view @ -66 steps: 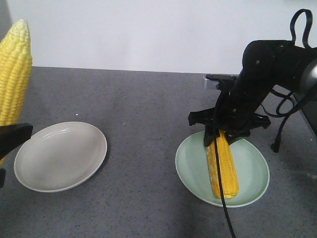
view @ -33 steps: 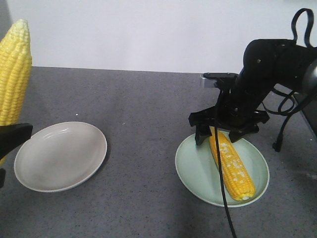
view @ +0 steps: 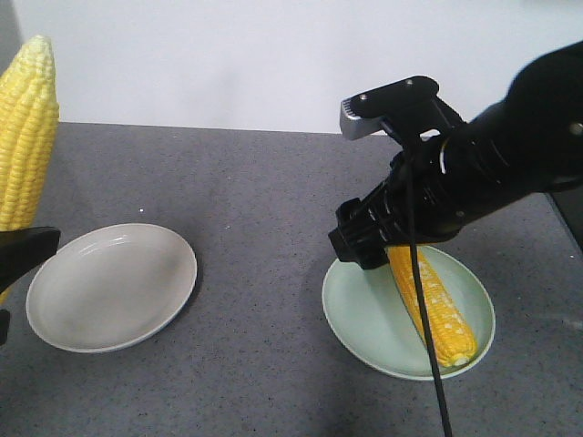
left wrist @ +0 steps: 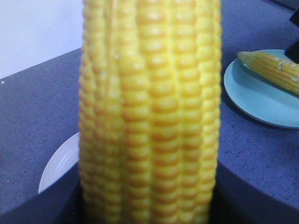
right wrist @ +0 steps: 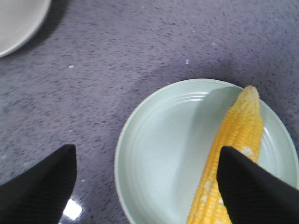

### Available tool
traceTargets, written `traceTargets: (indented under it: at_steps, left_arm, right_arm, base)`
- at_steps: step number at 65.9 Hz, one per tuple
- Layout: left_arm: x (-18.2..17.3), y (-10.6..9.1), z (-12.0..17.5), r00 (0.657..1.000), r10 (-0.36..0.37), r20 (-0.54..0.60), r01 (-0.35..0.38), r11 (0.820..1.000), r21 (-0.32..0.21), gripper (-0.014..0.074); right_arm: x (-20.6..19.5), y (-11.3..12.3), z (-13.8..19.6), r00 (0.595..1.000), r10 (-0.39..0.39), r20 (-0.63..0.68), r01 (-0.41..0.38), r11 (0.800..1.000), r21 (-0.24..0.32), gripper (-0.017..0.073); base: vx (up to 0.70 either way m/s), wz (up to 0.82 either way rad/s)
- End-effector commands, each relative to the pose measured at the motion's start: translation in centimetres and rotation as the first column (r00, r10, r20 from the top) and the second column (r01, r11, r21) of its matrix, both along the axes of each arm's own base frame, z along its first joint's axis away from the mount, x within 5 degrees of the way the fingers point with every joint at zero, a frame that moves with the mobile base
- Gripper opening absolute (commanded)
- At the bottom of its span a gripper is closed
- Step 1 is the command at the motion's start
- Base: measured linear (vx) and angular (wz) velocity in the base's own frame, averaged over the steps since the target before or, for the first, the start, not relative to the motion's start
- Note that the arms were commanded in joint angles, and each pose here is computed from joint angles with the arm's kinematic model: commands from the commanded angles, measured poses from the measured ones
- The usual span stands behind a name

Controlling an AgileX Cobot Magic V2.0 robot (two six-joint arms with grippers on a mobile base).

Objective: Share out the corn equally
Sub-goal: 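Open the right gripper and raise it off the cob, then lower the left gripper's cob onto the white plate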

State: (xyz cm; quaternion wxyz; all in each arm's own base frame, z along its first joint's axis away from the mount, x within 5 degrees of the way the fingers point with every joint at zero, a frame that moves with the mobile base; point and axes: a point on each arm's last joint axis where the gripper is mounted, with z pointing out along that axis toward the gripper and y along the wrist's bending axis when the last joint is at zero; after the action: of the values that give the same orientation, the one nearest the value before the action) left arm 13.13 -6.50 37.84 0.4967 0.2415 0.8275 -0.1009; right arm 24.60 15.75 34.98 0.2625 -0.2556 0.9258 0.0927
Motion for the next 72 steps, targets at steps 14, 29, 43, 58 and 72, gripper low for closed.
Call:
traceTargets:
  at_steps: [14, 29, 43, 58, 72]
  left_arm:
    - [0.1, 0.0, 1.3, 0.997, 0.01, 0.076, -0.006, 0.999, -0.054, 0.0299]
    - [0.7, -0.4, 0.9, 0.999, 0.009, 0.046, -0.007, 0.999, -0.054, 0.0299]
    - [2.4, -1.2, -0.2, 1.0, 0.01, -0.016, -0.01, 1.0, -0.023, 0.0299]
    - [5.1, -2.0, -1.3, 0.991, 0.06, -0.119, -0.057, 0.998, 0.025, 0.0299]
    - [8.7, -2.7, -1.1, 0.96, 0.168, -0.226, -0.137, 0.98, 0.146, 0.0299]
  right_arm:
    - [-5.4, -2.0, 1.4, 0.982, 0.049, 0.18, -0.066, 0.994, 0.089, 0.0582]
    - [-7.4, -3.5, 1.0, 0.979, 0.045, 0.2, -0.065, 0.993, 0.098, 0.0582]
    - [-7.9, -3.8, 1.4, 0.977, 0.041, 0.209, -0.066, 0.992, 0.112, 0.0582]
    - [-8.0, -3.9, 1.3, 0.98, 0.044, 0.194, -0.065, 0.993, 0.103, 0.0582]
    - [-8.0, -3.9, 1.3, 0.98, 0.044, 0.194, -0.065, 0.993, 0.103, 0.0582]
  base:
    - [0.0, 0.0]
    - [0.0, 0.0]
    - [0.0, 0.0]
    - [0.0, 0.0]
    - [0.0, 0.0]
